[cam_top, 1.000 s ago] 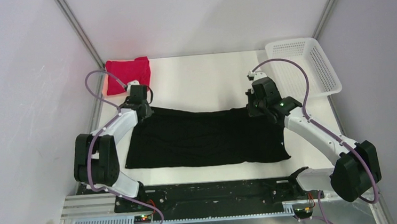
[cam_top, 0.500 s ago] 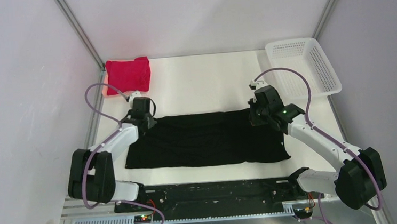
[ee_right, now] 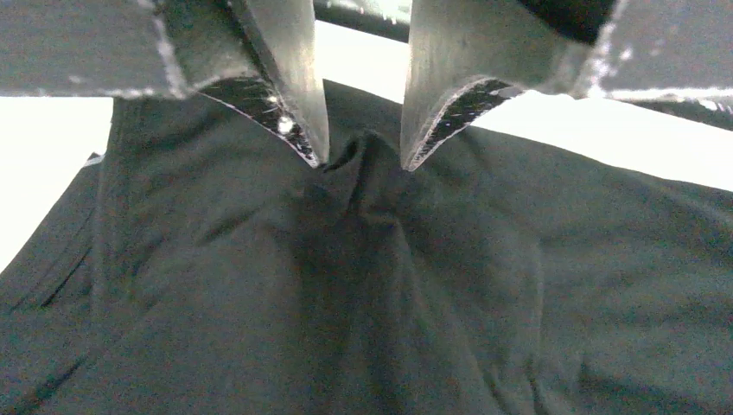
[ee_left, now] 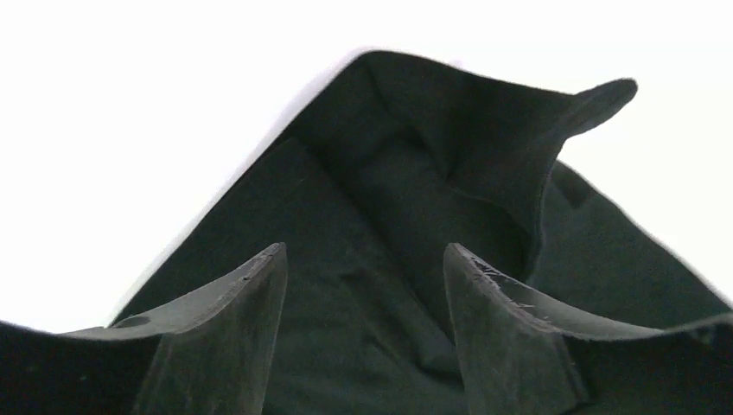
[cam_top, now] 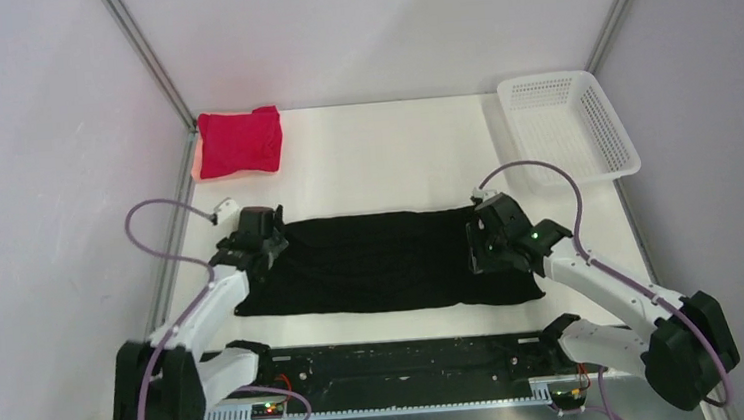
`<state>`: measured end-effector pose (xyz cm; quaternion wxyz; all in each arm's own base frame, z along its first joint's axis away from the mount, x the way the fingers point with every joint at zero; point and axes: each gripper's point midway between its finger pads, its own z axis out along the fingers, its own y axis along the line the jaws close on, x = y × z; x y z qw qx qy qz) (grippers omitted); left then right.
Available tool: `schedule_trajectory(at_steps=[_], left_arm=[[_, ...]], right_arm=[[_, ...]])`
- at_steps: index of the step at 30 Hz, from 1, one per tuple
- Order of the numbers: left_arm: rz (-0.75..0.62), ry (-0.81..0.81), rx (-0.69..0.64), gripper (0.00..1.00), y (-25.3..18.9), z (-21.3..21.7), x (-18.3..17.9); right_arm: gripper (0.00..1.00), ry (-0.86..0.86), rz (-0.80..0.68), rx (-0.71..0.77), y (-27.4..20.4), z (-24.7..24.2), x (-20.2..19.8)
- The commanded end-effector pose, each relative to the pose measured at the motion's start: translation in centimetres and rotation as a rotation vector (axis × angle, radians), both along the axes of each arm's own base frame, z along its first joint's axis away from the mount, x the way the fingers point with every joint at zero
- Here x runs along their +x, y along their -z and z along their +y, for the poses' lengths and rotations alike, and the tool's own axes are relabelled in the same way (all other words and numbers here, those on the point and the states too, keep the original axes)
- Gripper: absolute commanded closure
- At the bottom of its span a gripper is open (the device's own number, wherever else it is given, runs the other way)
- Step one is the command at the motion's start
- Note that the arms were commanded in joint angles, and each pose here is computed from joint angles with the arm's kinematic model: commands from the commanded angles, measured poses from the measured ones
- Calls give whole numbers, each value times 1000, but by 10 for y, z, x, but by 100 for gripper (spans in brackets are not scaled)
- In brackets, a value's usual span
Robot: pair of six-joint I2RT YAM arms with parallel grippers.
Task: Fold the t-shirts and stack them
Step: Fold the other side of the tshirt into a rectangle
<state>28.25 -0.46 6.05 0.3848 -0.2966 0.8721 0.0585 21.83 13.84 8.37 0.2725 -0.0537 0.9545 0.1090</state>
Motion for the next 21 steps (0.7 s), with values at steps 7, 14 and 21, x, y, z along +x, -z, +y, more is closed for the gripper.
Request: schedule_trajectory(at_steps=[7, 14, 21], left_arm=[[-370, -167, -184, 0, -107, 8, -23], [-199, 283, -201, 0, -107, -62, 41], [109, 173, -10, 0, -60, -37, 81]], right_arm=[[0, 32, -34, 53, -19, -8, -42], [0, 65, -254, 163, -45, 13, 16], [0, 36, -194, 257, -28, 34, 45]])
